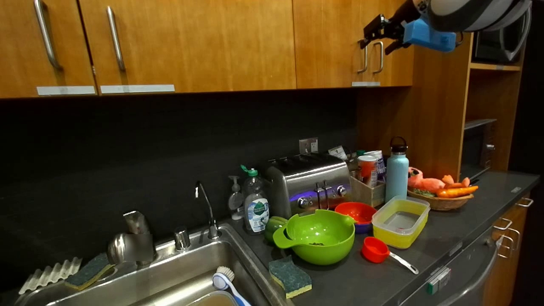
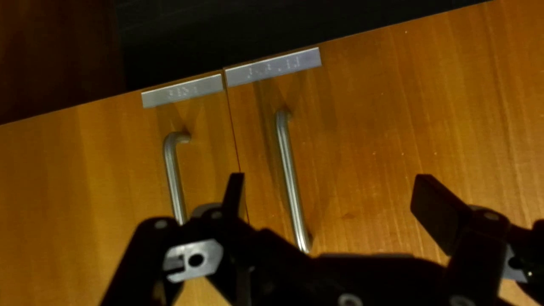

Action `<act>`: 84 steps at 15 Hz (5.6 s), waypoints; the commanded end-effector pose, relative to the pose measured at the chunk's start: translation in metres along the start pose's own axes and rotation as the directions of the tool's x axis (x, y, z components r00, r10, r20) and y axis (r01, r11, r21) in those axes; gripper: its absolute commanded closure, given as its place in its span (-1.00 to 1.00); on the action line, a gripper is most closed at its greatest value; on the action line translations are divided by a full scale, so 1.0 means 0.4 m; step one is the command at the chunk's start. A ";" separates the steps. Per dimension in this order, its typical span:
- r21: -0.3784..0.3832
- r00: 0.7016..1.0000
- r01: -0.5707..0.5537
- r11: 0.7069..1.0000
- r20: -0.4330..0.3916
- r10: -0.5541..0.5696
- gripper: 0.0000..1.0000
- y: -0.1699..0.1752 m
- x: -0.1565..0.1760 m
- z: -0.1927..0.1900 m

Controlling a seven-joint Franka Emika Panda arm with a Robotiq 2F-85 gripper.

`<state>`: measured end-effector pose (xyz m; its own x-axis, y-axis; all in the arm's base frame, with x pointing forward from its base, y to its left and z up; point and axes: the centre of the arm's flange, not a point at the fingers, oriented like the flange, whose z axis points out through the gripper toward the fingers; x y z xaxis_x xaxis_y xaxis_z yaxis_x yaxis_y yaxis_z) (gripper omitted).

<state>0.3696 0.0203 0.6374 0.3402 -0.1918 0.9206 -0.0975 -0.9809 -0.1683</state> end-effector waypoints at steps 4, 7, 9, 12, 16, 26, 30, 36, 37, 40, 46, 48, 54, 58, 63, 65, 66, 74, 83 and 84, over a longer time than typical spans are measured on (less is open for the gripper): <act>0.080 0.999 0.035 0.996 0.014 -0.036 -1.00 0.007 0.044 0.061; 0.099 0.998 0.054 0.994 0.026 -0.056 -1.00 0.008 0.051 0.085; 0.105 0.997 0.060 0.993 0.033 -0.064 -1.00 0.012 0.052 0.097; 0.116 0.997 0.067 0.991 0.033 -0.071 -1.00 0.021 0.055 0.115; 0.139 0.997 0.074 0.988 0.026 -0.078 -1.00 0.032 0.055 0.137; 0.202 0.994 0.091 0.975 0.041 -0.102 -0.89 0.058 0.067 0.191; 0.214 0.994 0.091 0.973 0.041 -0.102 -0.34 0.072 0.071 0.201; 0.221 0.995 0.084 0.972 0.039 -0.095 0.28 0.087 0.076 0.205; 0.220 0.995 0.085 0.972 0.037 -0.095 0.39 0.090 0.078 0.205; 0.209 0.995 0.091 0.974 0.029 -0.099 0.76 0.095 0.078 0.200; 0.191 0.992 0.120 0.974 0.009 -0.124 0.92 0.096 0.077 0.197; 0.180 0.991 0.132 0.975 0.007 -0.136 0.92 0.094 0.077 0.195; 0.142 0.988 0.154 0.978 -0.010 -0.154 0.92 0.084 0.065 0.157; 0.110 0.987 0.159 0.981 -0.038 -0.156 0.92 0.083 0.067 0.133; 0.097 0.986 0.159 0.982 -0.055 -0.154 0.92 0.073 0.061 0.129; 0.091 0.987 0.153 0.984 -0.057 -0.148 0.92 0.073 0.051 0.124; 0.086 0.988 0.150 0.985 -0.056 -0.145 0.92 0.074 0.046 0.120; 0.045 0.992 0.119 0.992 -0.052 -0.116 0.92 0.075 0.014 0.087; 0.030 0.993 0.111 0.993 -0.053 -0.109 0.92 0.079 0.008 0.067; 0.030 0.993 0.111 0.993 -0.053 -0.110 0.92 0.079 0.009 0.067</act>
<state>0.4025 -0.0085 0.6245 0.3113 -0.0654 0.9481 -0.0077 -0.9978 -0.0663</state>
